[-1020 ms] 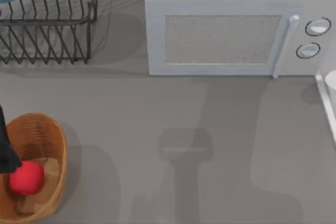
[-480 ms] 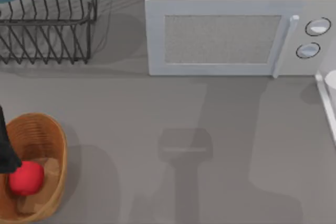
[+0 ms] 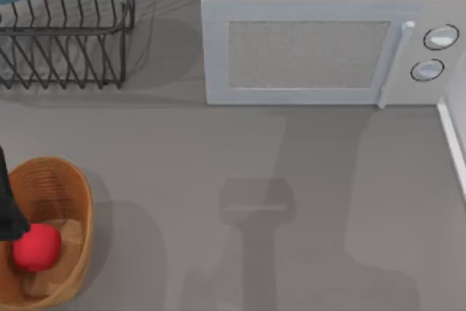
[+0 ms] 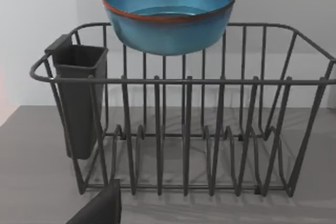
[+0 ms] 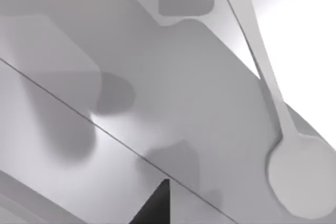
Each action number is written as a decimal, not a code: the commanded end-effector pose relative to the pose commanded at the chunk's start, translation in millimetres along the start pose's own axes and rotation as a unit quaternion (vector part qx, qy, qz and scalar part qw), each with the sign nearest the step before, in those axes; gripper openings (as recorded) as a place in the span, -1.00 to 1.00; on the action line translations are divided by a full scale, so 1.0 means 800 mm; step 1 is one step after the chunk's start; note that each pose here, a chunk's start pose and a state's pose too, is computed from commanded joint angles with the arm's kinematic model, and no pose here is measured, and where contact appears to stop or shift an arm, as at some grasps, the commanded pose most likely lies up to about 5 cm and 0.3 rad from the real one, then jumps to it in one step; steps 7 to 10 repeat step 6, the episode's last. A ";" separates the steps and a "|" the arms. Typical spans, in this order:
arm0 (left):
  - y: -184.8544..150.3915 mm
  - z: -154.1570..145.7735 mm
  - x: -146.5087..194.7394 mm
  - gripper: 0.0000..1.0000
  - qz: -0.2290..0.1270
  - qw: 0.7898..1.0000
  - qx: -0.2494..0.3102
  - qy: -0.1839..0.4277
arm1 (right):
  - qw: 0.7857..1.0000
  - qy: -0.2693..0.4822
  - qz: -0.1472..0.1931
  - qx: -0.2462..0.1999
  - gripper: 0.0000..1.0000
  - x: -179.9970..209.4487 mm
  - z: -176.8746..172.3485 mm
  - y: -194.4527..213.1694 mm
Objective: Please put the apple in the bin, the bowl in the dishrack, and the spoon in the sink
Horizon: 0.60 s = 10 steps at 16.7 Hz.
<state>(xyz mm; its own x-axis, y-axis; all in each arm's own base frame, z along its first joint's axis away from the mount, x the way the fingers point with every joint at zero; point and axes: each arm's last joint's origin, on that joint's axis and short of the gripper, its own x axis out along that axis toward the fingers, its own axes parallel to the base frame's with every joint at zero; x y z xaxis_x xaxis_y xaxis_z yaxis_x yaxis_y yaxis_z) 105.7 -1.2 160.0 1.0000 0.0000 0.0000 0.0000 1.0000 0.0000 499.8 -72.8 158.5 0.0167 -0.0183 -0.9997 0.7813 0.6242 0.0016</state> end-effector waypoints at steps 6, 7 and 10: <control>0.000 0.000 0.000 1.00 0.000 1.000 0.000 0.000 | 1.000 0.000 0.000 0.000 1.00 0.000 0.000 0.000; 0.000 0.000 0.000 1.00 0.000 1.000 0.000 0.000 | 1.000 0.000 0.000 0.000 1.00 0.000 0.000 0.000; 0.000 0.000 0.000 1.00 0.000 1.000 0.000 0.000 | 1.000 0.000 0.000 0.000 1.00 0.000 0.000 0.000</control>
